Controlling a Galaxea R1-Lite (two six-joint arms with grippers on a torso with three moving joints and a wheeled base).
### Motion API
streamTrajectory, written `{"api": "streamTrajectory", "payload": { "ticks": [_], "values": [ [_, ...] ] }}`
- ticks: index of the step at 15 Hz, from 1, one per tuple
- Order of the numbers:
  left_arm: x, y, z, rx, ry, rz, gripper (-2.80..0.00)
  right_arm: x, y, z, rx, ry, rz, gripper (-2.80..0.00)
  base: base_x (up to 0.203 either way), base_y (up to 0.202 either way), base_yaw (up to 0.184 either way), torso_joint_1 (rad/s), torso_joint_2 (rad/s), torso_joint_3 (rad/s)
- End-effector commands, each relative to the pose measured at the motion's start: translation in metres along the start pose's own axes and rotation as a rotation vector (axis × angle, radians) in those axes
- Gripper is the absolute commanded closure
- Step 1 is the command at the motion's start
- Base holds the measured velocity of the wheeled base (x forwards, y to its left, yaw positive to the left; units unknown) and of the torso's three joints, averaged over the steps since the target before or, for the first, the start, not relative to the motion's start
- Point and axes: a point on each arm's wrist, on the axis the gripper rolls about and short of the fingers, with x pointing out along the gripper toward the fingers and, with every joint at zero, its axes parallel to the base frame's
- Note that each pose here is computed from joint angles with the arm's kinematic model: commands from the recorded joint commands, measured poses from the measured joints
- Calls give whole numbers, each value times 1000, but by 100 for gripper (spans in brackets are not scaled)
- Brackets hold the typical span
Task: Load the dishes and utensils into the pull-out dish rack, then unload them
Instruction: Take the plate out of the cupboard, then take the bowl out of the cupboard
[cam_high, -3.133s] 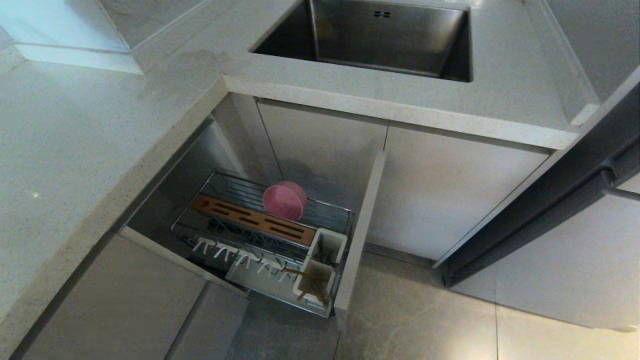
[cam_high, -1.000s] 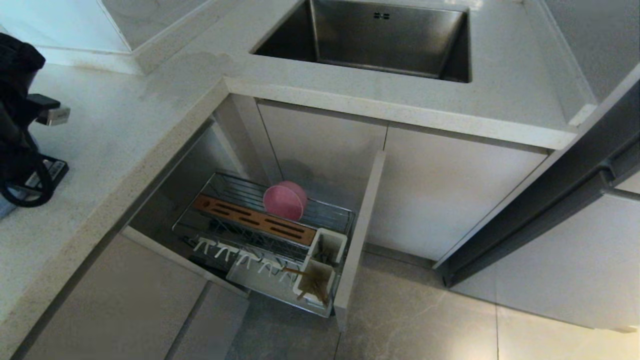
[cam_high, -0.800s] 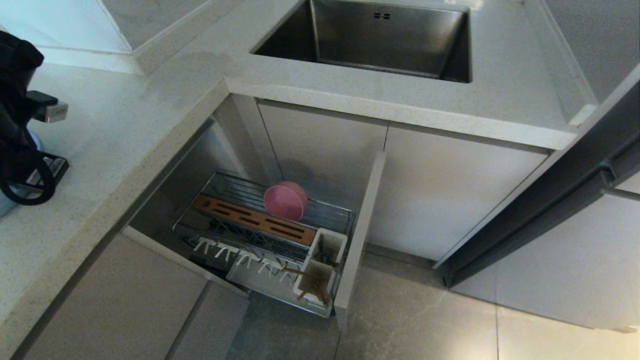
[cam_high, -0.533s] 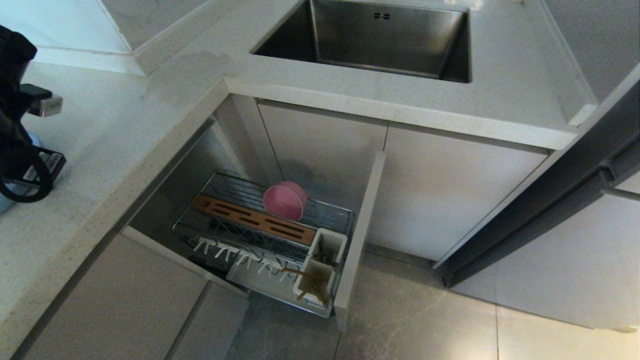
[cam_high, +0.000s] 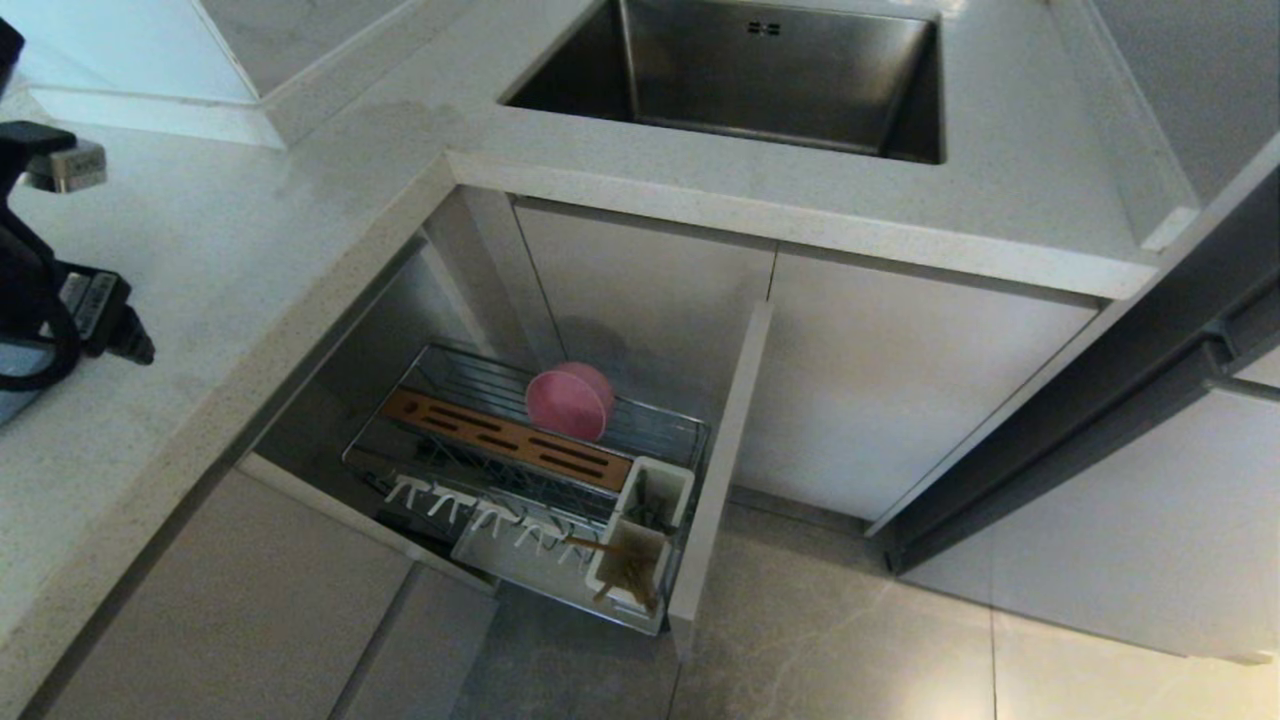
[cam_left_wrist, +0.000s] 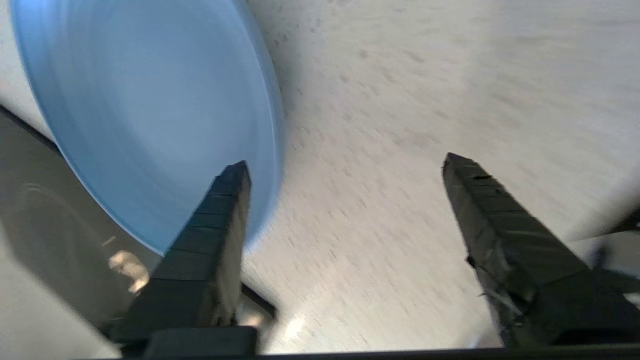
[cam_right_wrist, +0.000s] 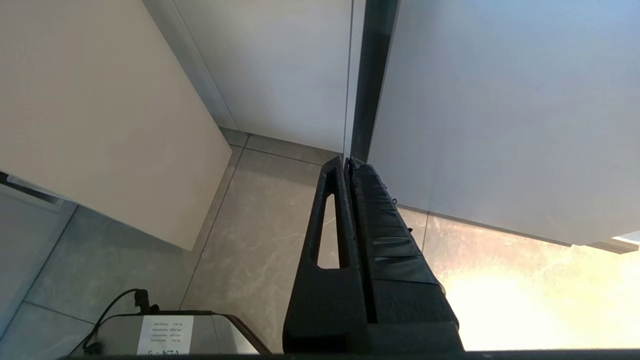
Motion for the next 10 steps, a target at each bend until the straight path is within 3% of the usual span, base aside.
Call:
{"api": "streamTrajectory", "payload": {
  "ticks": [1,5,10],
  "values": [
    [-37,10,-12,-45,-97,-53,-280,0,0,0,0,-1,0,0,0,0,0,0,0,0],
    [-71,21,-29,-110,-197,-153,-280,0,0,0,0,-1,0,0,0,0,0,0,0,0],
    [-105,26,-53,-236,-289,-457,-280,0,0,0,0,-1,0,0,0,0,0,0,0,0]
  ]
}}
